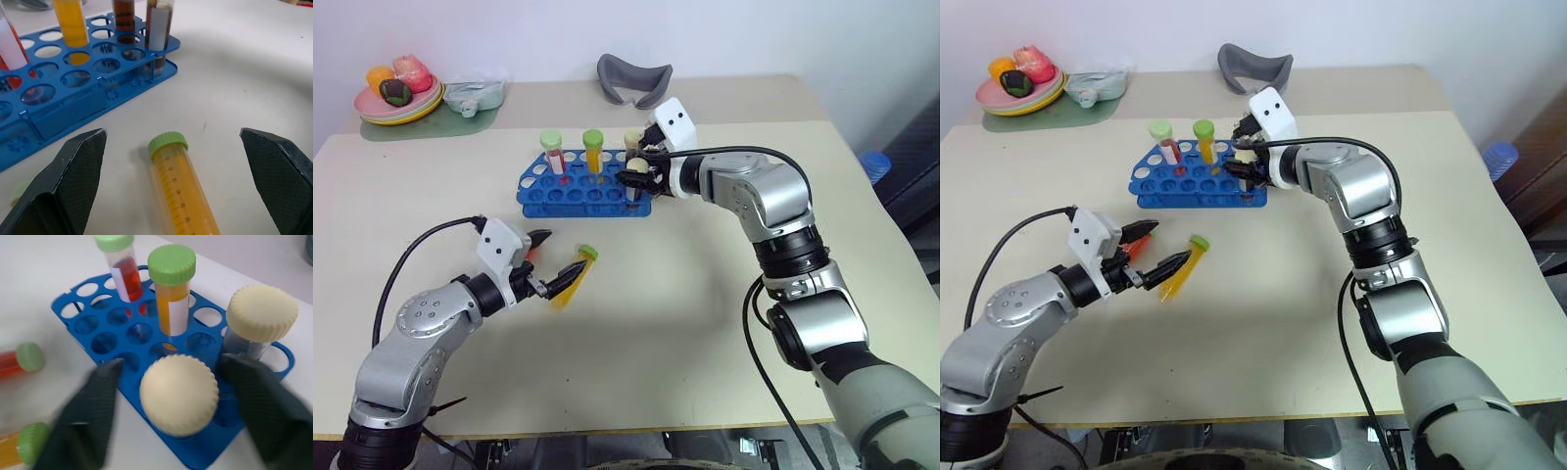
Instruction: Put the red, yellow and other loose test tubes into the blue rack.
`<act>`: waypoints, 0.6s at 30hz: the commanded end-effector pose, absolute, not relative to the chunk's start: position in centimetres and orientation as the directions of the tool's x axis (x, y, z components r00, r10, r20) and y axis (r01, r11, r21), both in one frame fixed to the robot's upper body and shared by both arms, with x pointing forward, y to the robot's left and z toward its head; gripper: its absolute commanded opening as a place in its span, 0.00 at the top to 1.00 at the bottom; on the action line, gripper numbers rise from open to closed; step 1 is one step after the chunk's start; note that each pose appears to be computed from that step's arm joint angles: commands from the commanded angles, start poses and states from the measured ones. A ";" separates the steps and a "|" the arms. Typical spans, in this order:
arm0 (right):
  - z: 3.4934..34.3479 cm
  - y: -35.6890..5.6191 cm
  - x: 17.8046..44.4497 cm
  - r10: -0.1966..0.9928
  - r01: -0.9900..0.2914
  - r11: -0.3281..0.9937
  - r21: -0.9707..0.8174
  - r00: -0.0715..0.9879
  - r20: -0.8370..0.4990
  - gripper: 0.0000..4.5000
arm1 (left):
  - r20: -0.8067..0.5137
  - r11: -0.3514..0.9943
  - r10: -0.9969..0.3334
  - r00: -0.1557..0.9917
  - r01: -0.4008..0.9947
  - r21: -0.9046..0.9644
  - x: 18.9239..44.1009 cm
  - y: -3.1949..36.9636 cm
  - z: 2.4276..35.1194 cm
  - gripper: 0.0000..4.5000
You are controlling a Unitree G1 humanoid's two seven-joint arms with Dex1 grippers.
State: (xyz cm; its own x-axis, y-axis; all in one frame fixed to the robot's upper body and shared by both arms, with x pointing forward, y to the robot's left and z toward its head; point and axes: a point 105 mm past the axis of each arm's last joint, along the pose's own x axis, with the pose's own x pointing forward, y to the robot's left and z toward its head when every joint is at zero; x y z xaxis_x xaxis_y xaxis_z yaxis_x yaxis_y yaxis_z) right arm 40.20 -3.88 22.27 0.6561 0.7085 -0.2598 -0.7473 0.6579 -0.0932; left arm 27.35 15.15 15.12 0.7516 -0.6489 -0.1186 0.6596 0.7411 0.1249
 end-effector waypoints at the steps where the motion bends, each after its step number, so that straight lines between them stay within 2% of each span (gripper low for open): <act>1: 26.5 -3.8 39.7 0.729 -0.735 0.654 -0.180 0.676 -0.110 0.01 | -0.089 0.739 -0.649 0.755 0.654 0.159 27.1 15.2 15.9 0.00; 5: 28.7 -5.3 38.1 0.754 -0.730 0.633 -0.258 0.657 -0.010 0.01 | -0.080 0.734 -0.652 0.754 0.654 0.180 27.1 15.1 16.9 0.00; 8: 29.3 -6.8 36.2 0.795 -0.740 0.576 -0.348 0.606 0.028 0.01 | -0.097 0.749 -0.629 0.771 0.635 0.189 28.2 14.7 18.3 0.00; 12: 27.1 -8.8 33.0 0.858 -0.783 0.429 -0.451 0.510 -0.068 0.01 | -0.227 0.717 -0.604 0.764 0.646 0.262 29.5 12.8 19.1 0.00; 15: 25.4 -9.4 31.6 0.872 -0.811 0.362 -0.460 0.469 -0.141 0.01 | -0.322 0.746 -0.524 0.788 0.607 0.273 30.9 12.3 19.5 0.00; 18: 24.1 -9.2 30.9 0.879 -0.829 0.324 -0.456 0.443 -0.179 0.01 | -0.506 0.698 -0.510 0.696 0.678 0.230 30.8 10.9 19.0 0.00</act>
